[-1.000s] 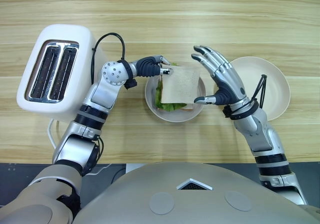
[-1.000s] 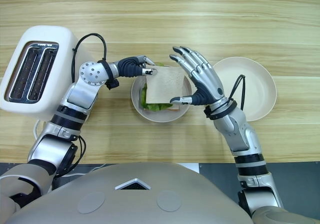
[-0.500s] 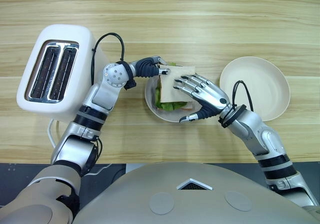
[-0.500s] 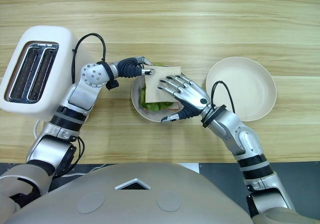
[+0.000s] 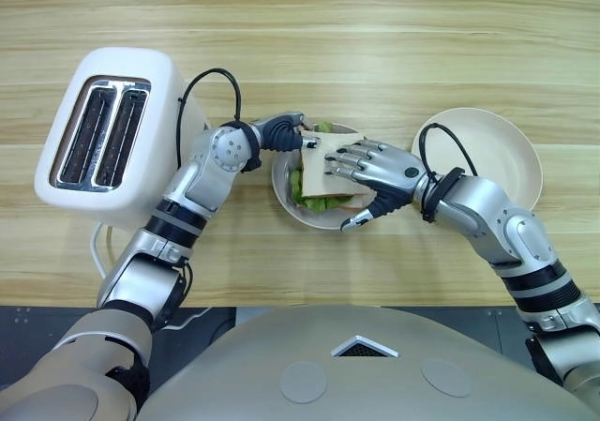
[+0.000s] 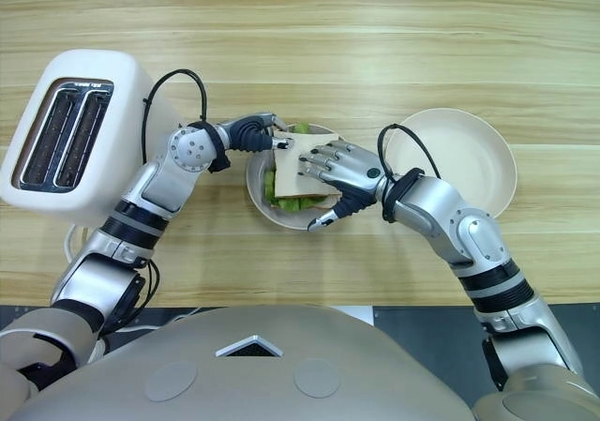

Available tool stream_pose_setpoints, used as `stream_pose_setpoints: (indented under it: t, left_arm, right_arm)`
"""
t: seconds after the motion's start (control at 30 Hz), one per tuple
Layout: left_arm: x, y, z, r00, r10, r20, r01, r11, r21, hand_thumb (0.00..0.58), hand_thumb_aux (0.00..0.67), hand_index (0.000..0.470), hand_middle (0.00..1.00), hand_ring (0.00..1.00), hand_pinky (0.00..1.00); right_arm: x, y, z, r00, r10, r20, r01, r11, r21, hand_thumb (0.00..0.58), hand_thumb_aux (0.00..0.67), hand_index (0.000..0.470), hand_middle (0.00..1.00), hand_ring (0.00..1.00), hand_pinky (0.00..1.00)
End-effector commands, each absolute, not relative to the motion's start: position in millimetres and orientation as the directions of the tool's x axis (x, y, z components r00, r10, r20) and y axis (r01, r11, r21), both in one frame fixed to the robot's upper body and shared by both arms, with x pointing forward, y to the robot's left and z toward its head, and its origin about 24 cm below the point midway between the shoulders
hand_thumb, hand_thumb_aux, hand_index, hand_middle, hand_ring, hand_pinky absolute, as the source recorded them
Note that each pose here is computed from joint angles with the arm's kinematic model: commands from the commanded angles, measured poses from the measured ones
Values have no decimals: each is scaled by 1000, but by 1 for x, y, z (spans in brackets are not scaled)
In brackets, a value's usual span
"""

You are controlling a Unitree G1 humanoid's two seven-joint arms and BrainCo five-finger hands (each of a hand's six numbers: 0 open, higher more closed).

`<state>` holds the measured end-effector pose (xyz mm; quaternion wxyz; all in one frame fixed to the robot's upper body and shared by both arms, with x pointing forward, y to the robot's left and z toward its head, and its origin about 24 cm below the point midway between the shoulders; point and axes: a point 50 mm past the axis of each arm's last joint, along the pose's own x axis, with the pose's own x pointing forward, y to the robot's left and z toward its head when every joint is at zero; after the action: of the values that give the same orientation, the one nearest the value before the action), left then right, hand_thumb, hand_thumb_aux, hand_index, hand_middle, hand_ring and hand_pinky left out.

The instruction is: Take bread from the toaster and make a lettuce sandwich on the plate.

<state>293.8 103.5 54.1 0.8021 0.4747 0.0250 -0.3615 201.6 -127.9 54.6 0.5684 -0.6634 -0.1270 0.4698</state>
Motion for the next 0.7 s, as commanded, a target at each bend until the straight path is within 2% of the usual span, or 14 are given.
stream_pose_setpoints:
  t: [0.03,0.07,0.1,0.13,0.17,0.27,0.37,0.47,0.57,0.7]
  left_arm:
    - [301,109,161,870,-419,260,-48,452,891,0,0,0,792,792,792]
    - [296,114,177,855,-375,358,-170,450,877,0,0,0,627,627,627]
    - [291,117,187,830,-343,440,-273,438,857,0,0,0,200,200,200]
    - [285,119,191,813,-331,480,-325,426,844,0,0,0,125,125,125]
    - [279,118,190,802,-331,498,-344,427,836,0,0,0,0,0,0]
    - [259,117,177,804,-335,491,-283,511,812,0,0,0,0,0,0]
    - [237,117,154,839,-328,434,-120,667,735,0,0,0,0,0,0]
    - [217,119,134,855,-344,388,0,749,663,0,0,0,0,0,0]
    - [201,121,115,875,-365,319,115,795,596,0,0,0,0,0,0]
    - [192,125,106,876,-391,283,174,802,571,0,0,0,16,16,16]
  right_arm:
    - [158,-150,-5,245,517,-821,-617,-570,-543,0,0,0,0,0,0]
    - [157,-151,-7,241,513,-824,-623,-569,-537,0,0,0,0,0,0]
    - [157,-151,-10,235,512,-826,-634,-563,-530,0,0,0,0,0,0]
    - [157,-150,-11,240,518,-821,-642,-550,-534,0,0,0,0,0,0]
    - [159,-149,-11,251,530,-810,-650,-529,-546,0,0,0,0,0,0]
    - [174,-138,1,354,610,-709,-650,-385,-656,0,0,0,0,0,0]
    - [192,-127,31,495,698,-518,-605,-151,-781,0,0,0,0,0,0]
    - [209,-127,67,615,718,-327,-504,39,-863,0,0,0,0,0,0]
    - [219,-134,96,681,703,-203,-416,144,-898,0,0,0,0,0,0]
    - [220,-144,110,720,672,-171,-377,172,-910,0,0,0,0,0,0]
